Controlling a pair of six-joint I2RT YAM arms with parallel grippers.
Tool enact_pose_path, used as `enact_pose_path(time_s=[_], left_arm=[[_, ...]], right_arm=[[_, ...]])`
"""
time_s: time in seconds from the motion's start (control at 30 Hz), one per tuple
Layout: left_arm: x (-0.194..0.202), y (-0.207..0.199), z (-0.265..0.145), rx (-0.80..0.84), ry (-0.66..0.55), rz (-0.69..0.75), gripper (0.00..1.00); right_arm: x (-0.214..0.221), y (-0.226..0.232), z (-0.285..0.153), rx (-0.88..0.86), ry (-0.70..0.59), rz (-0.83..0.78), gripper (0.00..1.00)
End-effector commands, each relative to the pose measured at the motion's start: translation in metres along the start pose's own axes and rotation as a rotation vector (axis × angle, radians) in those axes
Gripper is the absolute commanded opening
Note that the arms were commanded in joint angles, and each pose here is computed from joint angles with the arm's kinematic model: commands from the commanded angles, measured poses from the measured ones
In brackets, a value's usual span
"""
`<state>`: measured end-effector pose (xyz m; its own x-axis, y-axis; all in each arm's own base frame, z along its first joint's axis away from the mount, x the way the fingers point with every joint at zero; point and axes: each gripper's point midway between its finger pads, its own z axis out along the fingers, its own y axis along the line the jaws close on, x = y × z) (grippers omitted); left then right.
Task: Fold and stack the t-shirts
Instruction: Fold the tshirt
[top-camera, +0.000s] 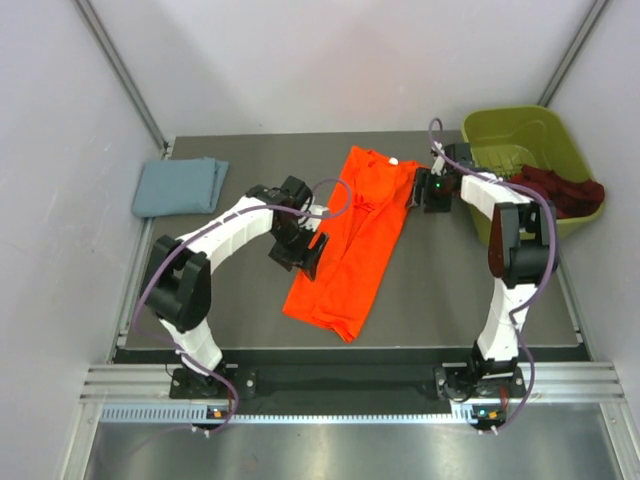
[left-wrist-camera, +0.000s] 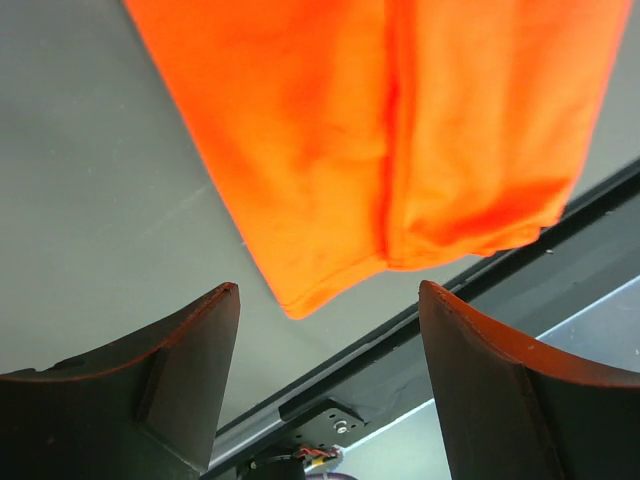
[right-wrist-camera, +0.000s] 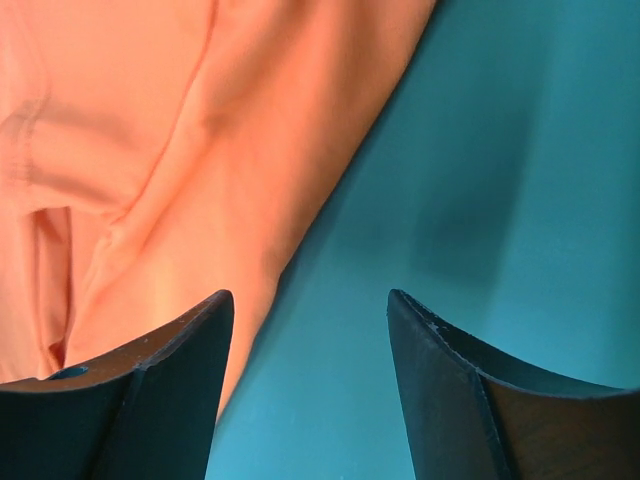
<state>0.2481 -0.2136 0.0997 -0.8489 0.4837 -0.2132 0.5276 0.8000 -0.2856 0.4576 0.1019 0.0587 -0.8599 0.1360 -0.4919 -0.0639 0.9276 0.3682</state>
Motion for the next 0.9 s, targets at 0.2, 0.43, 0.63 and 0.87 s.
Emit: enact_pose_path(time_s=[0.2,0.43,0.63,0.87], left_arm=[[0.012,0.019,0.024,0.072,0.086,-0.158,0.72],[0.017,0.028,0.039,0.078,0.147,-0.22,0.59],[0.024,0.023,0.048,0.116,0.187,-0.255,0.36],[0.024,0.024,0.051,0.115,0.198,-0.268,0.26]], right_arm=[[-0.037,0.014,0.04,-0.048,-0.068,-0.022,0.65],[-0.046,0.022,0.06,-0.066,-0.068,-0.029,0.61],[-0.047,0.021,0.064,-0.064,-0.069,-0.034,0.4],[-0.057,0.024,0.076,-0.086,-0.078,-0.042,0.18]])
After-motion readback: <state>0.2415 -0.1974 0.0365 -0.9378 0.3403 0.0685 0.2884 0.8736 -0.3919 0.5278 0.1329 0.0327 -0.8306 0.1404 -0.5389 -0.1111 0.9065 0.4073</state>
